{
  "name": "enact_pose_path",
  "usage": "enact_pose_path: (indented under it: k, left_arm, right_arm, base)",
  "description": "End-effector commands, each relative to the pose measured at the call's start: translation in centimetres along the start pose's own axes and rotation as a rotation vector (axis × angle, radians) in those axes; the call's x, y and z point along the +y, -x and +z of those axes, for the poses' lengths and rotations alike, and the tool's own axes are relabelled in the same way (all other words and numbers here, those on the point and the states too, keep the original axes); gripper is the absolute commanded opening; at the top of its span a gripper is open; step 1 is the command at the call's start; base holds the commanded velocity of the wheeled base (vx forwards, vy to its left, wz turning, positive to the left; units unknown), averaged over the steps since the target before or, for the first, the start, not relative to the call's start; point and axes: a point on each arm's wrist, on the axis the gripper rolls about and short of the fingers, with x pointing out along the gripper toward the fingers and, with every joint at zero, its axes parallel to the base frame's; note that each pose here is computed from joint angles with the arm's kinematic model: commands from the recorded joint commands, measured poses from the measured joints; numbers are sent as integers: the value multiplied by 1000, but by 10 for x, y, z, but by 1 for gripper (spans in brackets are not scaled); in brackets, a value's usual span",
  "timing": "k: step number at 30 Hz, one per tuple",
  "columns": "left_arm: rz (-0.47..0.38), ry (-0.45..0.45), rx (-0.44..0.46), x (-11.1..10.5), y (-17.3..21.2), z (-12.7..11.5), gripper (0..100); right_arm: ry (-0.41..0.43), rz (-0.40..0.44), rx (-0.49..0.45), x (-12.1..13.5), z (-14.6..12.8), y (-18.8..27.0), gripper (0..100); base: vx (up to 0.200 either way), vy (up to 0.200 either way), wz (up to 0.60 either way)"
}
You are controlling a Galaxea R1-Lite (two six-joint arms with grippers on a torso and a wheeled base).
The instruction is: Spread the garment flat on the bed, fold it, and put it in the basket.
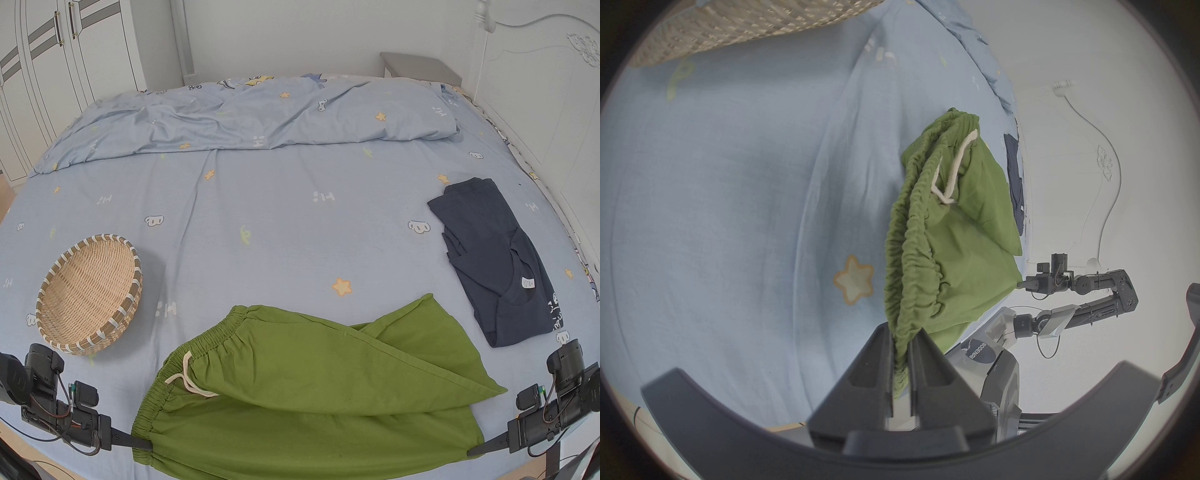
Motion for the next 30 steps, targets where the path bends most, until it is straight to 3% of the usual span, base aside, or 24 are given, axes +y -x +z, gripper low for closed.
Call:
enact_pose_path:
  k: [1,17,18,19,27,30]
  left_arm:
    - [11,3,25,0,-3,-4,0]
    - [4,17,75,3,-10,-4,0]
    - [5,17,77,3,-10,-4,100]
    - [9,15,78,3,-10,-5,100]
    - [23,5,77,2,-9,-4,100]
    - [31,-18,33,-2,-2,-2,100]
  right_arm:
    - [-20,-11,29,-3,-3,-4,0]
    - [5,-47,60,-9,-3,-17,0]
    - [6,-47,59,-9,-3,-17,0]
    - [7,-47,59,-9,-3,-17,100]
    - [12,-43,46,-9,-3,-16,100]
    - [23,-40,23,-7,-4,-12,100]
  base:
    - [0,0,0]
    - [0,0,0]
    - [0,0,0]
    - [0,0,0]
    - [0,0,0]
    - [0,0,0]
